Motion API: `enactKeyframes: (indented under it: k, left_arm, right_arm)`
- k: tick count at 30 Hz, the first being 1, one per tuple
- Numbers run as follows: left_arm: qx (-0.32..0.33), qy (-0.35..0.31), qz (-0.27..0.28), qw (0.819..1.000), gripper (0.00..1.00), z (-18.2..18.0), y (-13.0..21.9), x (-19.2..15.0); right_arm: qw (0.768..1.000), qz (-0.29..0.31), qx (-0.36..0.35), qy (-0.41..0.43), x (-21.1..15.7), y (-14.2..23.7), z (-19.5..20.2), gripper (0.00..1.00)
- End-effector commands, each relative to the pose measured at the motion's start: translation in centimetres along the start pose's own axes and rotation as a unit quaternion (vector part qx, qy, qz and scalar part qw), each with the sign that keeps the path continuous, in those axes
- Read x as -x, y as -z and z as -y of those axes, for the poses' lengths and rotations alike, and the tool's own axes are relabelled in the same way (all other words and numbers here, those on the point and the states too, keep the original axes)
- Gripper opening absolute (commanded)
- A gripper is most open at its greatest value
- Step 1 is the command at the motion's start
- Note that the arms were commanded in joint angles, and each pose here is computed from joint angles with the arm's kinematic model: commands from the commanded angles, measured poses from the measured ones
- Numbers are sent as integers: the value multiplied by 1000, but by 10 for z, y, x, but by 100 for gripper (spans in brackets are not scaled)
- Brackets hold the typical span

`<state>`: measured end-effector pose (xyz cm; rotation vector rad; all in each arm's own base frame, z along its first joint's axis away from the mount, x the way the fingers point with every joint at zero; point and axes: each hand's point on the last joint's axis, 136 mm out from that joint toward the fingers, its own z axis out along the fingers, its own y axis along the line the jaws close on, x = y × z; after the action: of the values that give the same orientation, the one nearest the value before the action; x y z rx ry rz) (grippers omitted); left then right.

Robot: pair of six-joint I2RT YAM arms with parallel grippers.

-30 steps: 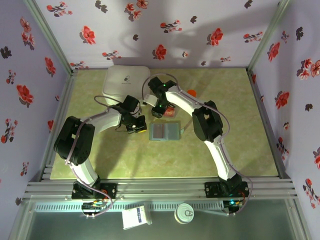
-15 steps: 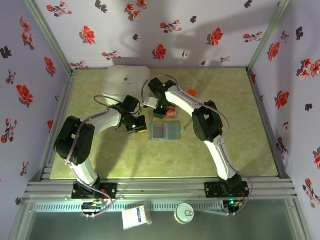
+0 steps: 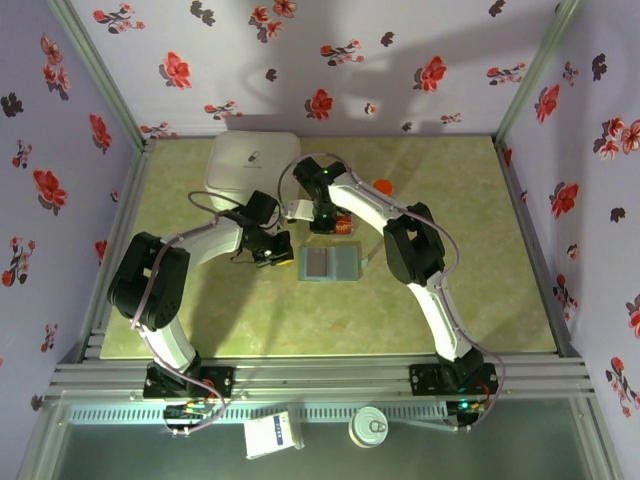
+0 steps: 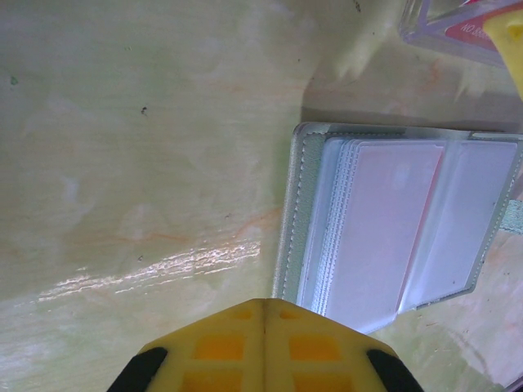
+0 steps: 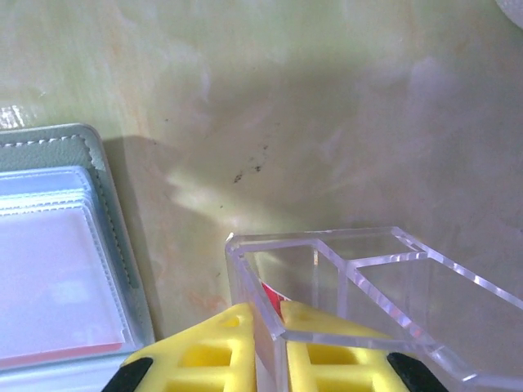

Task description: Take the credit cards out of the card holder

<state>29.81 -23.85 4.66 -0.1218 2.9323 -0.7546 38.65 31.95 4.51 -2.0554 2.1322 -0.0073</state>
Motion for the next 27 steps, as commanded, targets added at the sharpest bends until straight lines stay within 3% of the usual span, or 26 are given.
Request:
enactKeyframes:
  k: [1,10,13,27]
  left_arm:
    - [4,6,-4,1000,3,-2,1,2]
    - [4,5,-3,1000,3,-1,2,3]
    - [3,6,-1,1000,3,-1,3,3]
    - [1,5,2,1000,3,0,6,3]
  right_arm:
    - [999,-35,2,30,-13,-3,-6,12]
    - [999,-42,-12,32,-13,-3,0,14]
    - [999,-34,-15,25,-10,2,4,20]
    - [998,-26,-55,16,-11,29,21,26]
